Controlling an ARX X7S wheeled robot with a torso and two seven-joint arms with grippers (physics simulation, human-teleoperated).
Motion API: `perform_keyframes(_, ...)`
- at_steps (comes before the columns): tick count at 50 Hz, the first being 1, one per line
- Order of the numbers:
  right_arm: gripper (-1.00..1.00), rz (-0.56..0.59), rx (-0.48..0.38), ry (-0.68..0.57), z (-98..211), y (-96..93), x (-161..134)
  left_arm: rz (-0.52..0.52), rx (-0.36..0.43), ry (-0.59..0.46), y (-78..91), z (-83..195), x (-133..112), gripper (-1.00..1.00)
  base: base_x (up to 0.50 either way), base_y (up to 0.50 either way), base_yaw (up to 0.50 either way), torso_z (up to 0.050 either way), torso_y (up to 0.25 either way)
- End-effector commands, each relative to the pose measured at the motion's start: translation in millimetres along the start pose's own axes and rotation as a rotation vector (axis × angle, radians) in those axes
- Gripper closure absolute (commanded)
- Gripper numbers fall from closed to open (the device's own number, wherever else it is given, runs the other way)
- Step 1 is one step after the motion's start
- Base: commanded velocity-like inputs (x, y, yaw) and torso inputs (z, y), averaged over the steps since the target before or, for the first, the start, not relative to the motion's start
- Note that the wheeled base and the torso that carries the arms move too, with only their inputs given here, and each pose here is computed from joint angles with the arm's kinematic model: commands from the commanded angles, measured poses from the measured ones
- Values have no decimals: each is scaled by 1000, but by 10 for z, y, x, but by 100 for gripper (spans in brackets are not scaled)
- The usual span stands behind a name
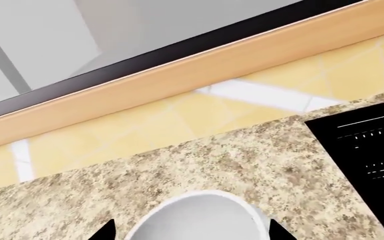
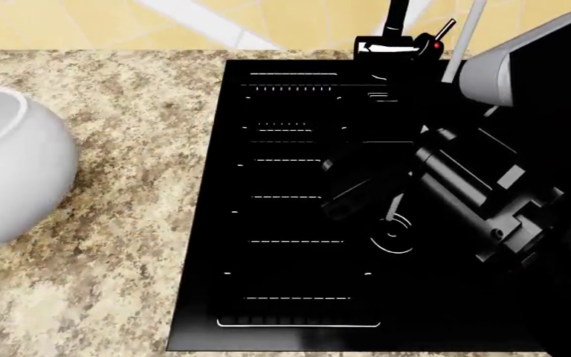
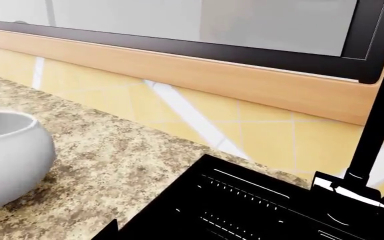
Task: Pick the broccolis and squashs from the sink and place them in one bowl. Place the beet in the other bowl. Then turn off the sink faucet.
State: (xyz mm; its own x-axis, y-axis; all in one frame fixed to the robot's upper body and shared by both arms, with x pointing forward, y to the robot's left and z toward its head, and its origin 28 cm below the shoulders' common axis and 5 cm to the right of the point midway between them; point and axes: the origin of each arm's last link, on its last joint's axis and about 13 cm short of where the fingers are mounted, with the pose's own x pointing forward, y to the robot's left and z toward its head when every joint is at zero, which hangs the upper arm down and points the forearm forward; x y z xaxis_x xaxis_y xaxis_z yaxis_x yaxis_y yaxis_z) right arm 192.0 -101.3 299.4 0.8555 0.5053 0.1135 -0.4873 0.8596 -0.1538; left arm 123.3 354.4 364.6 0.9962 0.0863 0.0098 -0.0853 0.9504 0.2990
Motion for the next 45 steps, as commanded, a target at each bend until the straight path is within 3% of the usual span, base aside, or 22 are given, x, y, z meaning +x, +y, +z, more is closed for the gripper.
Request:
perform_keyframes(1, -100, 0, 2, -1, -10, 1, -3, -40, -43, -42, -18, 62, -52, -100, 0, 0, 0, 0, 0)
perform_keyframes(23, -100, 2, 6, -13, -6, 15, -49, -259, -243, -291, -211, 303, -215, -100, 0, 0, 0, 0, 0)
perform_keyframes(31, -100, -1, 0, -9, 1, 23, -63, -353, -297, -311, -339, 281, -183, -100, 0, 0, 0, 0, 0)
perform_keyframes(45, -100, -16, -1, -5, -24, 37, -81, -586, -384, -305, -623, 129, 77, -100, 0, 0, 0, 0, 0)
